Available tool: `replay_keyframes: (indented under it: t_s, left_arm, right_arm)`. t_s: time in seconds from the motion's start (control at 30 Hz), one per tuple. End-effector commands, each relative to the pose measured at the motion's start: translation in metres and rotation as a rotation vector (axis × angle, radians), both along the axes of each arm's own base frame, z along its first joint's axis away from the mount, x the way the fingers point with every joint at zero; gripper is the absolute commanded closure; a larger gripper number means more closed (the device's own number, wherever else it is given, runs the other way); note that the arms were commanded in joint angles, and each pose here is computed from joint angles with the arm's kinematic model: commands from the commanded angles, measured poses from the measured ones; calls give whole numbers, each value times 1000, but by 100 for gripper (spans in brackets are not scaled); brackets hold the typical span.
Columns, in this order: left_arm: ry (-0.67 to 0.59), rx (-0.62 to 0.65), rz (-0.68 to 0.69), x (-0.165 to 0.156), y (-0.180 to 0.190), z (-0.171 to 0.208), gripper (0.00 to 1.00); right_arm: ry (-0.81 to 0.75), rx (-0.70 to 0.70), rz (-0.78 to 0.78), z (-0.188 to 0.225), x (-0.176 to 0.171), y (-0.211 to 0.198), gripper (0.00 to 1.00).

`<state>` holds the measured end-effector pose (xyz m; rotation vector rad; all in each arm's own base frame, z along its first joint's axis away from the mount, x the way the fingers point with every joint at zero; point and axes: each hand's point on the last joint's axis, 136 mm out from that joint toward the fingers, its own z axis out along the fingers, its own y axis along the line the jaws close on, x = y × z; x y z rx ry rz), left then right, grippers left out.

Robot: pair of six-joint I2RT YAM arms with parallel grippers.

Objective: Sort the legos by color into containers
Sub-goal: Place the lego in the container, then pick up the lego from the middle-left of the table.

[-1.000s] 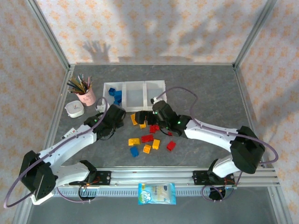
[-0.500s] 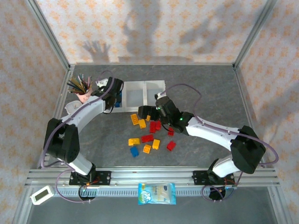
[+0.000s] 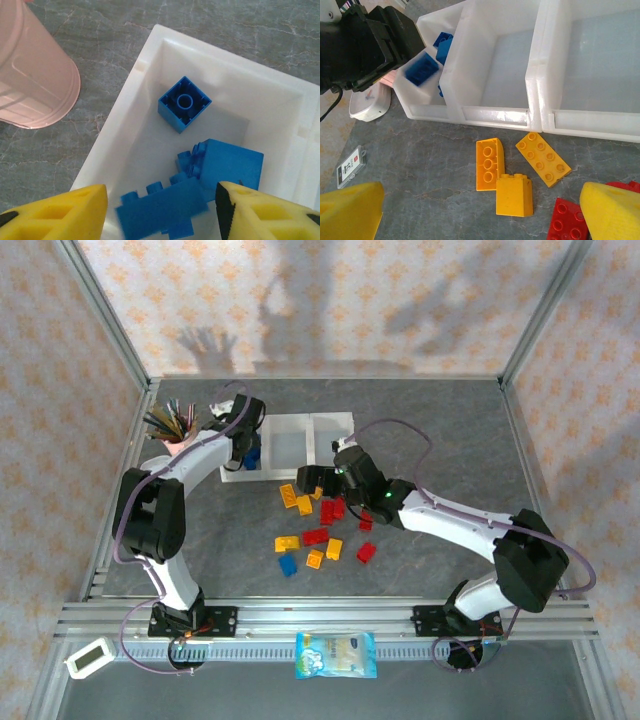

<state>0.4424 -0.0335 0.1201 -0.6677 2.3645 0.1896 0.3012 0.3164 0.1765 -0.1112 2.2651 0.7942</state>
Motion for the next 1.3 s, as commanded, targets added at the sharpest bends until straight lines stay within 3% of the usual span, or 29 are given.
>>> replay_keyframes:
  t_s: [0.0,0.3,0.6,0.93,1.27]
  left_arm:
    - [-8,31,-8,8,4,7,35]
    - [-30,-50,-64,-11,-8,31,32]
    - [-53,-122,-147,-83,-38,48,27]
    - [53,-269,-245,-197,-102,6,25]
    - [166,-316,-361,-264,-169,-43,22]
  right_arm:
    - [-47,-3,-16,13,8,-3,0]
    - [-57,-6,31,26,0,-3,0]
    - [29,-75,73,-7,-25,-20,0]
    - [110,-55,86,-45,-66,-37,0]
    - [169,-101,76,-89,-100,-54,0]
